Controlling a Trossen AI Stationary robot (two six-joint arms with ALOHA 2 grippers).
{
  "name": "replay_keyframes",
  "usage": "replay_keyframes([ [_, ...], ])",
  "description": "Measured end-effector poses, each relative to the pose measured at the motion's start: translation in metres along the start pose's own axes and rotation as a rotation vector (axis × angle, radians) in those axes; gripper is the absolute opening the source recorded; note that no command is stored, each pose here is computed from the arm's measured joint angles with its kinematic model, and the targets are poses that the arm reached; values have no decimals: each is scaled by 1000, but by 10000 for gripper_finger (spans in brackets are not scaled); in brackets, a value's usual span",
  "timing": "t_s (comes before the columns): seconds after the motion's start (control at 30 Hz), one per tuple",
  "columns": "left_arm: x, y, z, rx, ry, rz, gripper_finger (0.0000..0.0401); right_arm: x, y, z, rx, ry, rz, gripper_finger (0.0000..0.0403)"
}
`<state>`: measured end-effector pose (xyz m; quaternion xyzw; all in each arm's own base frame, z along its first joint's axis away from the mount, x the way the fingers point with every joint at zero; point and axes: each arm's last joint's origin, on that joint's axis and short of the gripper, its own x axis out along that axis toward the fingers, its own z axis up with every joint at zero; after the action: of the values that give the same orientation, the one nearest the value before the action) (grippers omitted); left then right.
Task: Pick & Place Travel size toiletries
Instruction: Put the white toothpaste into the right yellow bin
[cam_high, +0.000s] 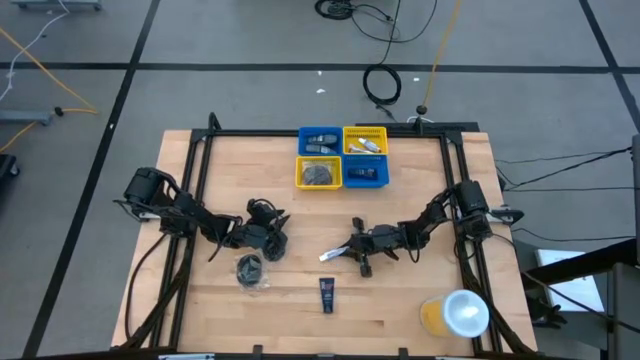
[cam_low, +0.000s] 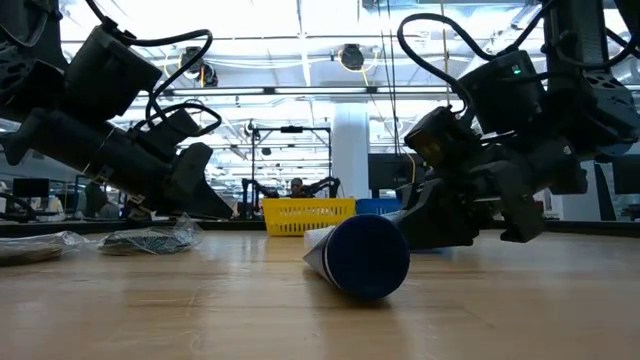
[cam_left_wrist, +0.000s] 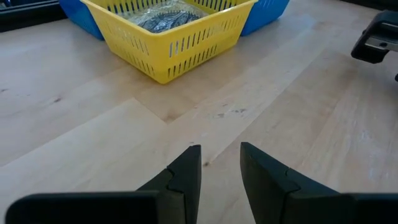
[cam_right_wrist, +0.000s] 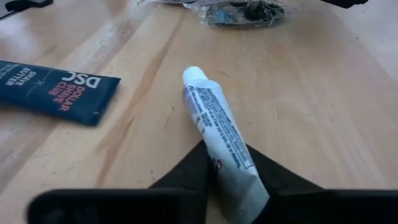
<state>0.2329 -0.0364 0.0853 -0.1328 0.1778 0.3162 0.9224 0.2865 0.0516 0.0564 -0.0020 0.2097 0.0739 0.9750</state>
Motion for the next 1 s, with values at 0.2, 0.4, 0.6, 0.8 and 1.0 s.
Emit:
replay_keyframes([
  [0.2,1,1,0,1,1,5,108,0,-1,5,1,-58,1,7],
  [0.4,3,3,1,14,2,19,108,-4,-20,25,50,-260,-57,22],
  [0.6,3,4,2,16,2,24,108,-21,-68,51,202,-350,-197,13],
  [0.8,3,4,1,17,3,23,108,-56,-119,90,282,-105,-517,10],
  [1.0,4,4,2,16,3,24,108,-99,-176,134,321,219,-773,17],
])
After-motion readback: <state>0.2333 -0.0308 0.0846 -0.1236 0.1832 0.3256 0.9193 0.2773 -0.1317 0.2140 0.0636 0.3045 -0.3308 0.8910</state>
